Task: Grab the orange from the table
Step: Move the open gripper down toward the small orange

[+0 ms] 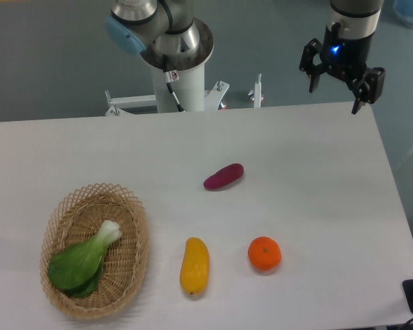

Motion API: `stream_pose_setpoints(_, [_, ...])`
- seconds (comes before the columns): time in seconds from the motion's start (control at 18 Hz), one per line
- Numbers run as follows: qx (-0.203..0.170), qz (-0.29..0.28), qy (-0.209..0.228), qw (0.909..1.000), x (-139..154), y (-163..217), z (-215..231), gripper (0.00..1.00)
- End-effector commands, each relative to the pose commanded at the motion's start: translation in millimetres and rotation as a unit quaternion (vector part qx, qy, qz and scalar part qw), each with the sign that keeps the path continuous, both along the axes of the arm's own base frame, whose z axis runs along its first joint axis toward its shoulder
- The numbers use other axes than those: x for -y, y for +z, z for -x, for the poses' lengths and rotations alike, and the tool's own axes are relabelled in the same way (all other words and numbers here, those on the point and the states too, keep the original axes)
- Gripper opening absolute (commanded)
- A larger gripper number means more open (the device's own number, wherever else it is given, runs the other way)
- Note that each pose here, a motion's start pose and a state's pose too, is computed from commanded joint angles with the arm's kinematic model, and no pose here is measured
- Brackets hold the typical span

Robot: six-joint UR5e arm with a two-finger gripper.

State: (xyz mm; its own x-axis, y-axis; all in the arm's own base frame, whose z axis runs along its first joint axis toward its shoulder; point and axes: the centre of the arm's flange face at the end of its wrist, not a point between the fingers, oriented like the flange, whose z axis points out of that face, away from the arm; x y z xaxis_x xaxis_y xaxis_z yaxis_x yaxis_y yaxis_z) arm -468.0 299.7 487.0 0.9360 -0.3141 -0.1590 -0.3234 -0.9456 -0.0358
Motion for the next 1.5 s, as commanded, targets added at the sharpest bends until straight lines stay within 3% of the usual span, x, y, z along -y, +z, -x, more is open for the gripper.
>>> stream_pose_setpoints(0.22, [0.005, 0.000, 0.006, 1.0000, -4.6, -6.3, 2.7, 1.00])
stream_pose_setpoints(0.44, [0.018, -0.030, 0.040, 0.9986, -20.7, -10.3, -3.8, 1.00])
stream_pose_setpoints(0.67, [0.035, -0.045, 0.102, 0.9932, -43.0, -23.3, -0.2, 1.00])
stream_pose_setpoints(0.83, [0.037, -0.085, 0.151, 0.9841, -67.2, -33.6, 6.1, 1.00])
stream_pose_setpoints(1.22, [0.069, -0.078, 0.174, 0.9791, -100.4, -91.9, 23.5, 1.00])
stream_pose_setpoints(1.5, [0.063, -0.088, 0.183, 0.9771, -149.8, -148.9, 27.2, 1.00])
